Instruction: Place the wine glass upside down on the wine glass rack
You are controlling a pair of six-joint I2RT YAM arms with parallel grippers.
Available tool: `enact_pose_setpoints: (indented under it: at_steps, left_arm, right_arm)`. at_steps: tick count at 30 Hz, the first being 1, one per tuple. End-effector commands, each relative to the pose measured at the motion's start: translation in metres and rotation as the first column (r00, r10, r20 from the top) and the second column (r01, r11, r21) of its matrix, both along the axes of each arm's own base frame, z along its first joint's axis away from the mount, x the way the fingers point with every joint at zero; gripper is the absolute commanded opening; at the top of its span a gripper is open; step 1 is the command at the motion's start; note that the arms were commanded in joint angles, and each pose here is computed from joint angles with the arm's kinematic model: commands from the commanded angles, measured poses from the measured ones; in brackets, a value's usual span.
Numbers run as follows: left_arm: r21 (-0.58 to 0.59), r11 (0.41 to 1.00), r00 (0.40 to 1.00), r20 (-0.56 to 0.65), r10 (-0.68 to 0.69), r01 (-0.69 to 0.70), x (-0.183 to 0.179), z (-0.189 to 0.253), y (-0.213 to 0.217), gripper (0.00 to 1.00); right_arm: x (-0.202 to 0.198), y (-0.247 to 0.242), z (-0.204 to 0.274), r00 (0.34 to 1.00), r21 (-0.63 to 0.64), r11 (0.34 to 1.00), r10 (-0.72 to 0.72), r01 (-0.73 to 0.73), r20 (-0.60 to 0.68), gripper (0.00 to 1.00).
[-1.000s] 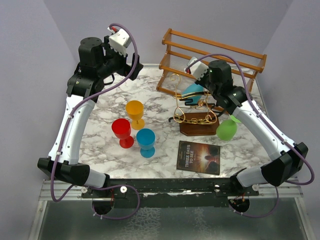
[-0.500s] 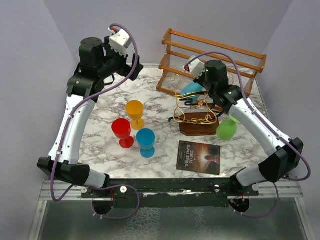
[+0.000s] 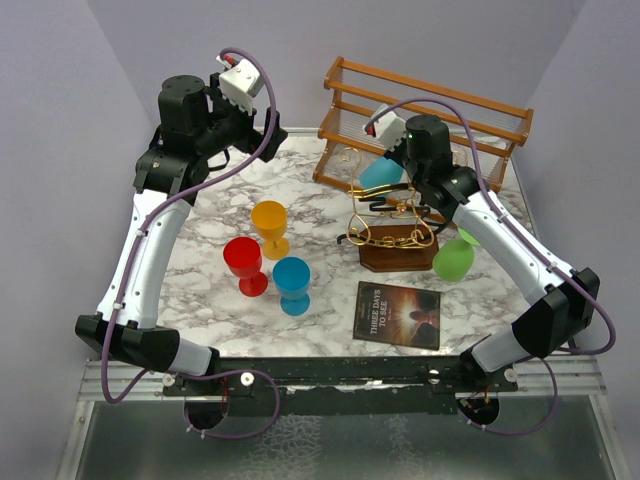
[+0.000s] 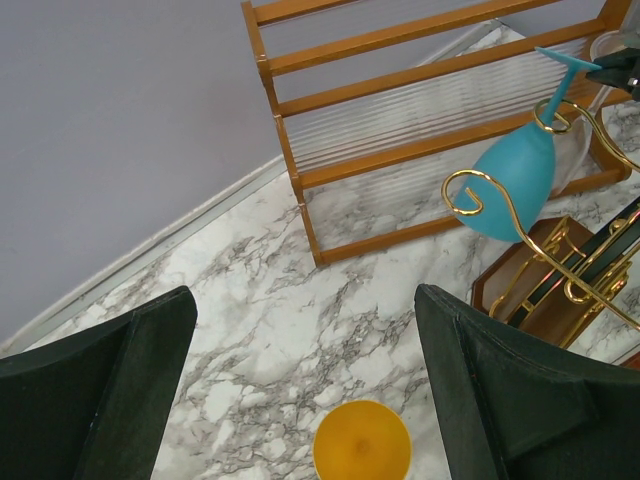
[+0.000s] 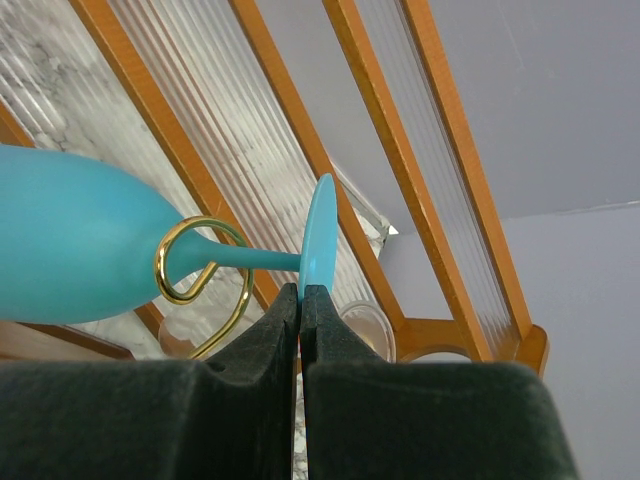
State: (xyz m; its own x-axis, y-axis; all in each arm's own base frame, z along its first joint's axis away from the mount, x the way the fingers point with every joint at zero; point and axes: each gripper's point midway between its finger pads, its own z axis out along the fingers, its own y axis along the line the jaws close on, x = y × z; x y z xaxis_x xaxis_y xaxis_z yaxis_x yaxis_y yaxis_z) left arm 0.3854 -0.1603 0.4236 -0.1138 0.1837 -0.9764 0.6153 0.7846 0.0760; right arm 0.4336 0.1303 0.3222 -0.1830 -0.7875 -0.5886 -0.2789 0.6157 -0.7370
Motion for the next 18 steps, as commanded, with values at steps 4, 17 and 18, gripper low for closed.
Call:
enact_pose_setpoints:
  at_steps: [4,17,18]
  left_arm:
    - [-0.012,1.000,0.999,0.034,-0.014,0.015,-0.003,0.010,0.000,0.94]
    - [-0.002,1.000,0.999,0.038,-0.018,0.018,-0.004,0.009,0.000,0.94]
    - [-0.002,1.000,0.999,0.038,-0.019,0.020,-0.004,0.009,0.000,0.94]
  right_arm:
    - [0.007,0.012,0.009,0.998,-0.028,0.999,0.029,-0.027,0.050,0.02]
    - [0.002,0.038,-0.008,0.988,-0.102,0.983,0.155,-0.153,0.014,0.05]
    - [0.001,0.040,-0.009,0.986,-0.110,0.980,0.165,-0.163,0.012,0.05]
